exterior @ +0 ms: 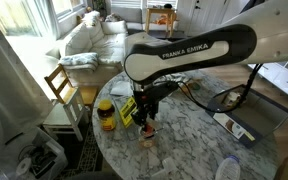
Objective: Put the container with the red lid upright and put the wooden block on top of it then place the container and block in the yellow tin on the left
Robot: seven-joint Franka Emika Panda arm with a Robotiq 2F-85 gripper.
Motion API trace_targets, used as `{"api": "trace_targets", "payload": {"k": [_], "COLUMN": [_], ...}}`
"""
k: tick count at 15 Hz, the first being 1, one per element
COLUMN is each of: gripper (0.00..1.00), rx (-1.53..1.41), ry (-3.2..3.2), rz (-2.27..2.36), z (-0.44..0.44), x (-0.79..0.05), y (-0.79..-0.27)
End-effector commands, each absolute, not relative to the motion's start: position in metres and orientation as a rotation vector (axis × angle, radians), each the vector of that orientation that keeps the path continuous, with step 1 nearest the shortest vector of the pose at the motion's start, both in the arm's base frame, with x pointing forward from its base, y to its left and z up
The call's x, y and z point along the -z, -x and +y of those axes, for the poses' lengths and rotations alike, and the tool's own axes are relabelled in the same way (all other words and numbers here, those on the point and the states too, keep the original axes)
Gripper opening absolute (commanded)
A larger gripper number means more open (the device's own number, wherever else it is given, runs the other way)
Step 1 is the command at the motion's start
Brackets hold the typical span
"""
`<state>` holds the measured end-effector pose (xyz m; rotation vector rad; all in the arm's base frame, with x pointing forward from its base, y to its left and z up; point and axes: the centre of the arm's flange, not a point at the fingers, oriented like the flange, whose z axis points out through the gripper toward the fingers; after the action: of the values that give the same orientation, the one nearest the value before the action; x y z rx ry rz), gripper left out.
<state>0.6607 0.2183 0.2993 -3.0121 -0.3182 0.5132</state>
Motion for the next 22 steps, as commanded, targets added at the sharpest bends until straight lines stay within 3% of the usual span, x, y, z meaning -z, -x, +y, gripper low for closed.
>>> {"api": "trace_targets", "payload": {"k": [1, 22], "gripper": [0.25, 0.25], "rx": [-0.581, -0.561], "ry": [3.036, 3.185], "rz": [-0.396, -0.556], "z": [0.224, 0.244], "x": [-0.291, -0.259], "y": [-0.675, -0.677]}}
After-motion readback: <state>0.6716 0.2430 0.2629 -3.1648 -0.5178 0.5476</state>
